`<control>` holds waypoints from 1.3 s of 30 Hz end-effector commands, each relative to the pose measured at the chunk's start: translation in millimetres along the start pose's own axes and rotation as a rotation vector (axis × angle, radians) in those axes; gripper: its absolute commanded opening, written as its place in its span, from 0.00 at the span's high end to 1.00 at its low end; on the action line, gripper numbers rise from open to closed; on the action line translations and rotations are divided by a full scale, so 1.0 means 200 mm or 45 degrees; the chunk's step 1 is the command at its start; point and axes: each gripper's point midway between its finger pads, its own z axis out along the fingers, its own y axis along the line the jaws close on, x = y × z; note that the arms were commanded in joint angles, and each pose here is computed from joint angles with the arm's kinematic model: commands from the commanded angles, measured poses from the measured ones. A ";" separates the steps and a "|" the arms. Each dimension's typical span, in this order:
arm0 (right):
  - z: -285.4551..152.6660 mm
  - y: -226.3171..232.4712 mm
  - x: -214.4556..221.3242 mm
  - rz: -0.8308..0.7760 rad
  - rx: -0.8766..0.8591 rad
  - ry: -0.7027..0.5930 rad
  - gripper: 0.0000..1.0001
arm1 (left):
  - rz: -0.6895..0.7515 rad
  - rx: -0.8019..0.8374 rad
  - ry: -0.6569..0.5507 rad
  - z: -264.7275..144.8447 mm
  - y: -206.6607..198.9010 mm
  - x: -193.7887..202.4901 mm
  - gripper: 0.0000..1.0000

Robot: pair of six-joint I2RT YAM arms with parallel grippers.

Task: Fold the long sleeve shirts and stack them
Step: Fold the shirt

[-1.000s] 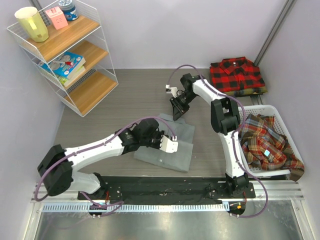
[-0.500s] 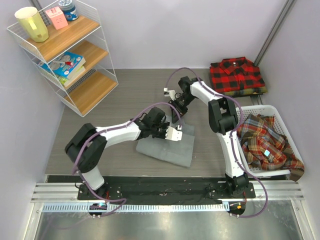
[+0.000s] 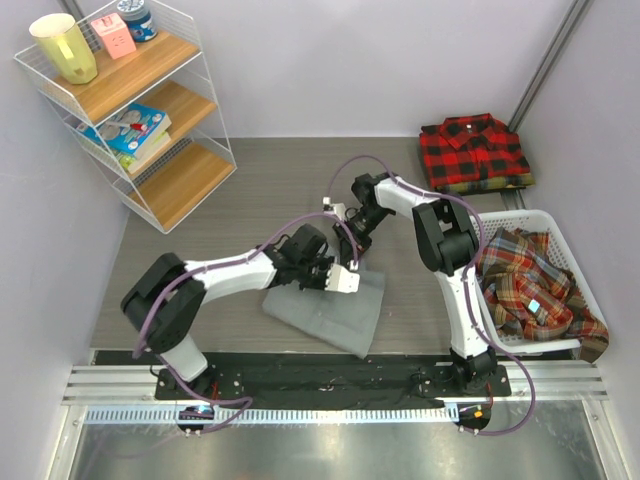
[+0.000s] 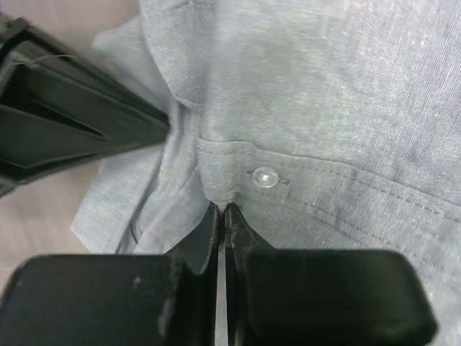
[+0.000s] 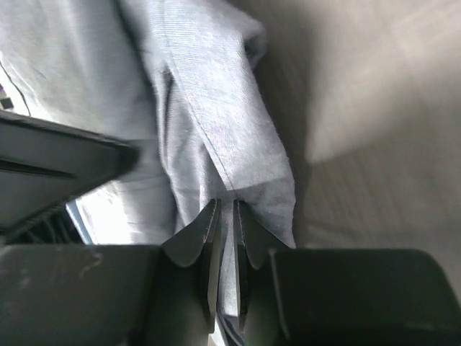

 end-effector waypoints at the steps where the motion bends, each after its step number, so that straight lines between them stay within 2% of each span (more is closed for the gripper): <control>1: -0.10 0.10 -0.05 -0.095 0.069 -0.048 0.82 | -0.056 0.117 -0.058 -0.13 -0.21 -0.10 0.98; 6: -0.17 0.00 -0.10 -0.116 0.181 -0.042 0.82 | -0.057 0.134 -0.035 -0.16 -0.24 -0.10 0.99; 12: -0.19 0.05 -0.12 -0.132 0.152 -0.043 0.82 | -0.040 0.075 -0.045 -0.18 -0.12 -0.16 0.99; 18: -0.11 -0.02 -0.05 -0.091 0.133 0.014 0.82 | -0.022 0.064 -0.058 -0.18 -0.04 -0.21 0.99; 34: -0.08 -0.03 -0.05 -0.096 0.109 0.015 0.83 | 0.041 -0.052 -0.055 -0.14 0.27 -0.18 0.99; 39: -0.07 -0.03 -0.04 -0.099 0.103 0.019 0.82 | 0.061 -0.050 -0.055 -0.11 0.31 -0.17 0.99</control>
